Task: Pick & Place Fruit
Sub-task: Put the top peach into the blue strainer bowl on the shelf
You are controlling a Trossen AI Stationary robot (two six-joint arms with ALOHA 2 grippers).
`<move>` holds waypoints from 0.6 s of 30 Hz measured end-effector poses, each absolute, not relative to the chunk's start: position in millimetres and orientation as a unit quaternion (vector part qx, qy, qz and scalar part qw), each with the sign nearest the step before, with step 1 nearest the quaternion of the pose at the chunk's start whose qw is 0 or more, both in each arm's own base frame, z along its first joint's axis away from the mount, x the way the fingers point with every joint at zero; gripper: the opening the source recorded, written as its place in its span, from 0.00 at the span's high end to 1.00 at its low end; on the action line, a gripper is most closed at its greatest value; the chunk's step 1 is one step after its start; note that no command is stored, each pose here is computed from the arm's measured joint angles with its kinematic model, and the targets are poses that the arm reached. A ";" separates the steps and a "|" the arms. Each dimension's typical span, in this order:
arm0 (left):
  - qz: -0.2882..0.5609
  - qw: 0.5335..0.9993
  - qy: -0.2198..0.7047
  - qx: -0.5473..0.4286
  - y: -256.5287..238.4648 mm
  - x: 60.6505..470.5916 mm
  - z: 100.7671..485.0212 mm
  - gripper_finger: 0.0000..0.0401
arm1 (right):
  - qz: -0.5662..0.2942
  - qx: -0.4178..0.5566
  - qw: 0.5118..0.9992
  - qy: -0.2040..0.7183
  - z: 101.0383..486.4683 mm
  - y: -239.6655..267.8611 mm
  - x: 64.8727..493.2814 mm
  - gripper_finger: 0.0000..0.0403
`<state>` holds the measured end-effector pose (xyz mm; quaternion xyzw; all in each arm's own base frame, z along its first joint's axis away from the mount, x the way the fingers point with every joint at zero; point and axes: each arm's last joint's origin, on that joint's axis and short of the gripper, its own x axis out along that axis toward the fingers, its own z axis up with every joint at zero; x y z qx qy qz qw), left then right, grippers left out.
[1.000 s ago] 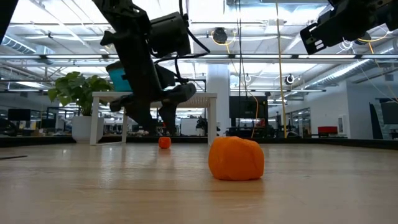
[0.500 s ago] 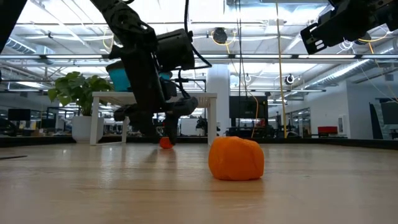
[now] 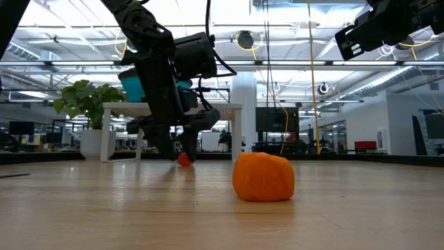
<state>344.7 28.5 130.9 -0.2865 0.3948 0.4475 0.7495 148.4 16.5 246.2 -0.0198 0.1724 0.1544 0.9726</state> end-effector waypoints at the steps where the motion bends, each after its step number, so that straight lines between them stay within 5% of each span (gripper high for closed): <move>1: 0.447 0.750 0.396 -0.285 28.5 344.7 130.6 0.47 | 0.154 -0.020 0.973 0.172 246.2 16.5 148.4 1.00; 18: 0.427 0.749 0.416 -0.288 25.6 346.5 124.0 0.77 | 0.154 -0.017 0.975 0.162 248.3 16.6 149.2 1.00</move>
